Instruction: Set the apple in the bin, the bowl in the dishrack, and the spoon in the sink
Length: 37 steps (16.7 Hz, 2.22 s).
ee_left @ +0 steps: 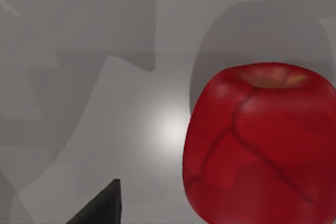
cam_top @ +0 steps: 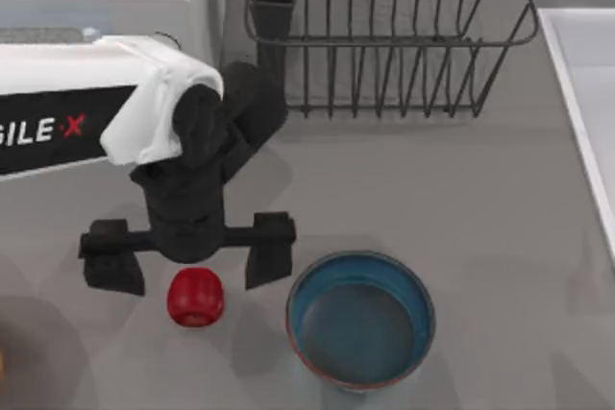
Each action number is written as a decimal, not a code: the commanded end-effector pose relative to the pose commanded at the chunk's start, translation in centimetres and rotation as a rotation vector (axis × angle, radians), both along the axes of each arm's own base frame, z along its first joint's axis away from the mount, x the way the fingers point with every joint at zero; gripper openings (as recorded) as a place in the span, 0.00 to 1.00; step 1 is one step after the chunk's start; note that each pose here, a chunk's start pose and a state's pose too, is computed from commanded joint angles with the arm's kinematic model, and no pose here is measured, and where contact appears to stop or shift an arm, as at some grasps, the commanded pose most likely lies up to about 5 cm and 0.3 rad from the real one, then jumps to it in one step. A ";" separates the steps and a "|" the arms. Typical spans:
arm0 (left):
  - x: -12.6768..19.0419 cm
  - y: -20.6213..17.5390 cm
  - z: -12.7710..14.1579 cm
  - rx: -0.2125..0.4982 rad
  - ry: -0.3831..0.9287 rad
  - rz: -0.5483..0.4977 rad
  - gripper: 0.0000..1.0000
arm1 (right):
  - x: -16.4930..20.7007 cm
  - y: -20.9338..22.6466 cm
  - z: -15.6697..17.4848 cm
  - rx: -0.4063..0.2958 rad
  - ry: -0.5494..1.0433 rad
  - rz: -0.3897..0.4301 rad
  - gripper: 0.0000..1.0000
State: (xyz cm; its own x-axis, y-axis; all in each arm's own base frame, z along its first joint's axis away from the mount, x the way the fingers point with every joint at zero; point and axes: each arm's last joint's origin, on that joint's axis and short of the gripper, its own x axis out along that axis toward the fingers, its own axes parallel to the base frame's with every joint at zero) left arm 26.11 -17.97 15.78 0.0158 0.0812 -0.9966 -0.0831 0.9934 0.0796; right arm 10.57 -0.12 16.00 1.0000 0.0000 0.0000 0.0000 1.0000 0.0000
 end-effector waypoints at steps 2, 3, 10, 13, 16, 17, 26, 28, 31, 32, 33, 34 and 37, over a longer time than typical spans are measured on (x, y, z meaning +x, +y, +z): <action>0.2 0.0 -2.0 -0.007 -0.009 0.001 1.00 | 0.0 0.0 0.0 0.000 0.000 0.000 1.00; 0.2 0.1 -3.0 -0.008 -0.012 0.000 1.00 | 0.0 0.0 0.0 0.000 0.000 0.000 1.00; 0.0 0.3 -4.9 -0.002 -0.003 0.001 1.00 | 0.0 0.0 0.0 0.000 0.000 0.000 1.00; 0.0 0.3 -4.9 -0.002 -0.003 0.001 0.77 | 0.0 0.0 0.0 0.000 0.000 0.000 1.00; 0.0 0.3 -4.9 -0.002 -0.003 0.001 0.55 | 0.0 0.0 0.0 0.000 0.000 0.000 1.00; 0.0 0.3 -4.9 -0.002 -0.003 0.001 0.47 | 0.0 0.0 0.0 0.000 0.000 0.000 1.00; 0.0 0.3 -4.9 -0.002 -0.003 0.001 0.00 | 0.0 0.0 0.0 0.000 0.000 0.000 1.00; 0.0 0.3 -4.9 -0.002 -0.003 0.001 0.00 | 0.0 0.0 0.0 0.000 0.000 0.000 1.00; 0.0 0.3 -4.9 -0.002 -0.003 0.001 0.00 | 0.0 0.0 0.0 0.000 0.000 0.000 1.00; 0.1 0.0 -4.3 -0.031 -0.015 0.001 0.00 | 0.0 0.0 0.0 0.000 0.000 0.000 1.00; 0.1 0.0 -4.2 -0.031 -0.015 0.001 0.00 | 0.0 0.0 0.0 0.000 0.000 0.000 1.00; 0.2 -0.1 -3.9 -0.032 -0.017 0.001 0.00 | 0.0 0.0 0.0 0.000 0.000 0.000 1.00; 0.5 -0.3 -1.4 -0.031 -0.016 0.004 0.00 | 0.0 0.0 0.0 0.000 0.000 0.000 1.00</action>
